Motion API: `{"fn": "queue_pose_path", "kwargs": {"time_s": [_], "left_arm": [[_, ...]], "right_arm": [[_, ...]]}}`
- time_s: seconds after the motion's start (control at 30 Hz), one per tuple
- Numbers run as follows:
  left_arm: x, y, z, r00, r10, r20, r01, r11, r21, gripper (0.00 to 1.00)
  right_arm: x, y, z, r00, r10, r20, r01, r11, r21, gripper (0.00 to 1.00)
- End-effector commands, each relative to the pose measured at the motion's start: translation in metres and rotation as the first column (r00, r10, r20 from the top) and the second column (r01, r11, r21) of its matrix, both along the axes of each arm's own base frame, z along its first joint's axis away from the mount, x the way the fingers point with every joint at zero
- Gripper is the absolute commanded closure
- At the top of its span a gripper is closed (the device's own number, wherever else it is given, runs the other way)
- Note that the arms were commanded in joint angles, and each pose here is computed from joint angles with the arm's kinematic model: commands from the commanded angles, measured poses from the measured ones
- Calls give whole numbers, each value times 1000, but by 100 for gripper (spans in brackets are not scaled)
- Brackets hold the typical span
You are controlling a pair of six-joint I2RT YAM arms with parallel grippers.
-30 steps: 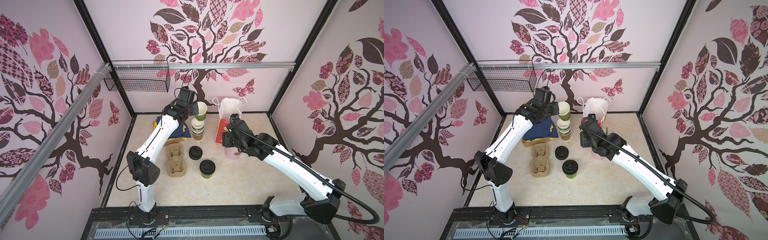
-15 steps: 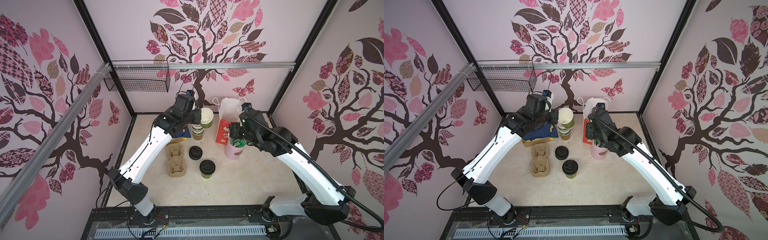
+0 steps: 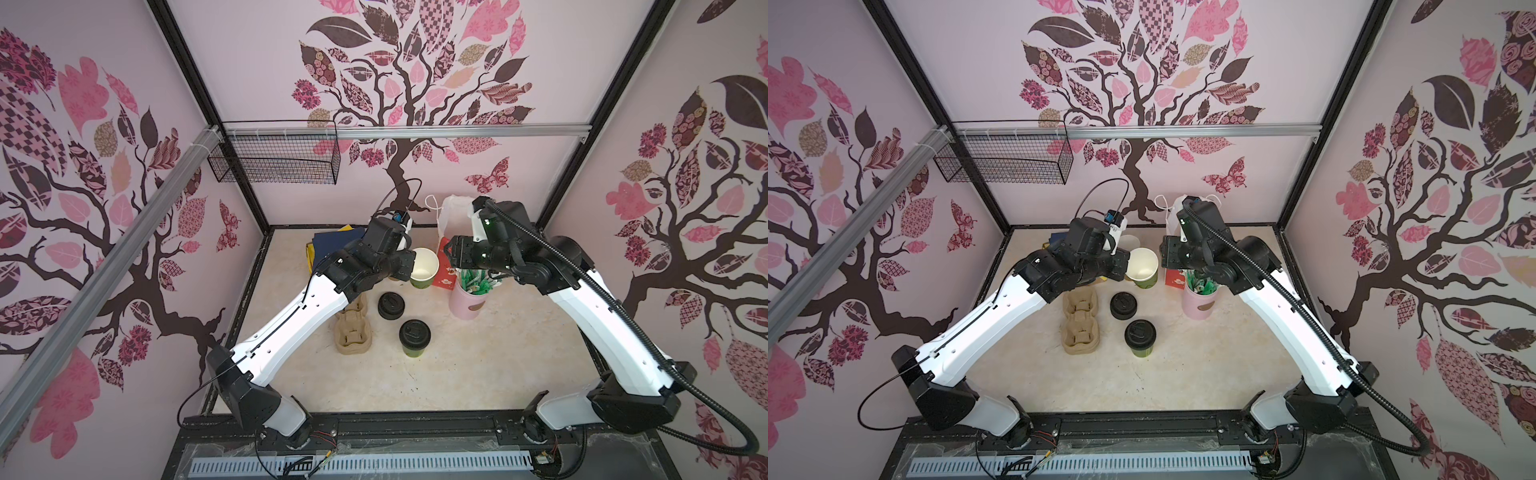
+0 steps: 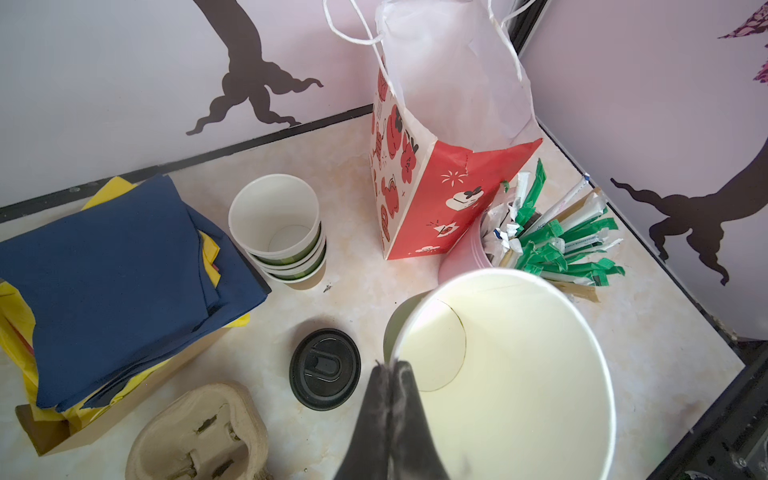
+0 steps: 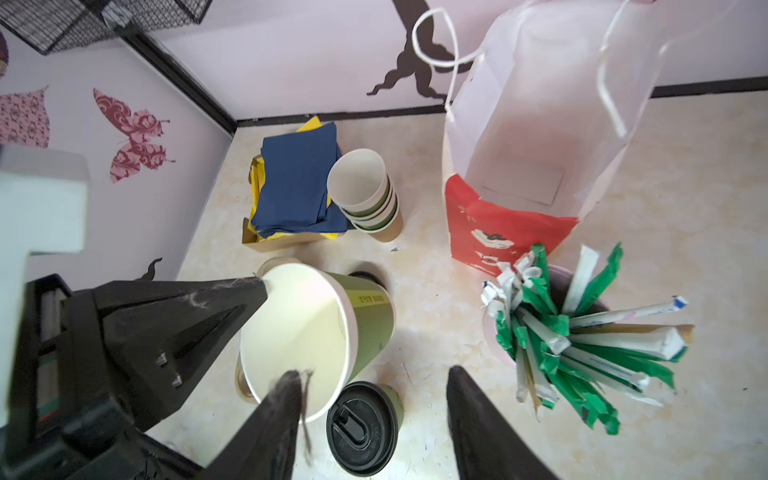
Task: Pack the takeout coffee
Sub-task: 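Lower the green-banded cup upright with the right gripper while the left gripper releases and withdraws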
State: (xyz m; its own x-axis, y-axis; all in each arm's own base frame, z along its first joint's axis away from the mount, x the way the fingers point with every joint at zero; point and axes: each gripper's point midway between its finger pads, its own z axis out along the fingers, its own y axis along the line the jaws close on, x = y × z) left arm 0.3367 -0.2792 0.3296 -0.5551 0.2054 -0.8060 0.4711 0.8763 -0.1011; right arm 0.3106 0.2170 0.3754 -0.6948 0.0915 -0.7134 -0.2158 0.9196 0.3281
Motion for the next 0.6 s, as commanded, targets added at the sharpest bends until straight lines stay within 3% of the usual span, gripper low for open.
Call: {"fn": "queue_pose_path", "kwargs": {"time_s": [0.0,0.17,0.57], "left_arm": [[-2,1,7,999,-3,54,2,1000,11,100],[-2,1,4,998,-1,61,0,1000,31,100],[-5,-2,1,997,1,73,-5,998,56,100]], "right_arm": [[-6,7,-14,996,27,-88,-27,1000,5,42],[-2,11,-37,989,23,-143,-28,999,-34,46],[14,16,-57,988,-26,-154,20,999,-41,62]]}}
